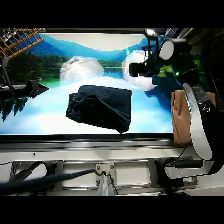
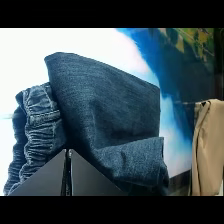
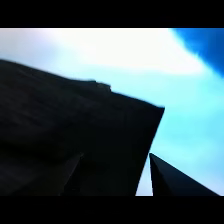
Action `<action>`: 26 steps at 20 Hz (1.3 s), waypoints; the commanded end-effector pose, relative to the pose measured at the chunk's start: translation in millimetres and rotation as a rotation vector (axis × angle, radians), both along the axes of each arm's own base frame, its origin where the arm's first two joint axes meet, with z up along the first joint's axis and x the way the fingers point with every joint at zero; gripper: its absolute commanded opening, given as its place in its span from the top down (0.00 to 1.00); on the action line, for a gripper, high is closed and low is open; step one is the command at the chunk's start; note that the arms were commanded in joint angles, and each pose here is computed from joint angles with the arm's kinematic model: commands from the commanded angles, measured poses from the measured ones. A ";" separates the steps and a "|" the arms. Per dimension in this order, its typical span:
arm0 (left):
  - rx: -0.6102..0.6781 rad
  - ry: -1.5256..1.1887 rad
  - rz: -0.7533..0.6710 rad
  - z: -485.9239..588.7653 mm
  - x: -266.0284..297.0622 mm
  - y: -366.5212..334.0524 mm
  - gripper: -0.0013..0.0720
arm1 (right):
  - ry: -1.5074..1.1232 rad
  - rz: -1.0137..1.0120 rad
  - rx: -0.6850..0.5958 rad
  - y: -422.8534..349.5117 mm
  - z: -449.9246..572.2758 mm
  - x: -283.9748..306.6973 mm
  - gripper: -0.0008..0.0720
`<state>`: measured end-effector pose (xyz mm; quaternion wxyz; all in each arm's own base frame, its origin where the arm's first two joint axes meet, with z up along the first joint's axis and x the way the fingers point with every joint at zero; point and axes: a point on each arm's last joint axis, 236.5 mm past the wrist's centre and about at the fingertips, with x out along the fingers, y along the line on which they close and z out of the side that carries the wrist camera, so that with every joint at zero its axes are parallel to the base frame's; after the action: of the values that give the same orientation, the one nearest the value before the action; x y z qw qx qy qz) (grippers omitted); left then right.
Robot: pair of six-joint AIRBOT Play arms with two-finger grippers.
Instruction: Fold the clothes and pants, and hang the long-sleeved shirts on hangers.
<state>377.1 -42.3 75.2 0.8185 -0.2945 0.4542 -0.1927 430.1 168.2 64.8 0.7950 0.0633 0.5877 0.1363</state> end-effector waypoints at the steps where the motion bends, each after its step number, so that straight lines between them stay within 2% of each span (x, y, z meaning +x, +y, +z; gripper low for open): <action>1: -0.004 0.004 0.002 0.2 -0.4 -1.0 0.96 | 0.193 -0.020 0.010 -5.6 -58.8 -41.3 0.33; 5: -0.004 0.006 -0.001 0.0 -1.0 -1.4 0.96 | 0.271 -0.070 0.067 -26.0 -81.0 -62.7 0.33; 9: -0.004 0.006 -0.002 0.0 -1.2 -1.5 0.96 | 0.355 -0.108 0.370 -10.5 -88.2 -79.2 0.32; 11: -0.004 0.006 -0.002 0.0 -1.2 -1.5 0.96 | 0.362 -0.144 0.464 -5.2 -99.4 -82.8 0.32; 18: -0.006 0.008 -0.004 -0.1 -1.7 -1.9 0.96 | 0.382 -0.196 0.489 -3.8 -152.2 -112.4 0.32; 22: -0.005 0.006 -0.001 0.1 -0.9 -1.4 0.96 | 0.304 -0.282 0.670 23.4 -146.6 -96.4 0.34; 24: -0.005 0.006 -0.001 0.1 -0.9 -1.4 0.96 | 0.274 -0.279 0.689 45.0 -147.6 -89.0 0.34; 25: -0.005 0.006 -0.001 0.0 -1.0 -1.5 0.96 | 0.267 -0.273 0.680 55.6 -150.9 -88.1 0.35; 26: -0.005 0.007 -0.002 0.0 -1.2 -1.7 0.96 | 0.261 -0.259 0.669 67.5 -153.8 -88.5 0.43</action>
<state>376.2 -43.5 75.2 0.8163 -0.2967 0.4563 -0.1931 330.7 210.3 -86.0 0.6465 0.3953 0.6180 0.2094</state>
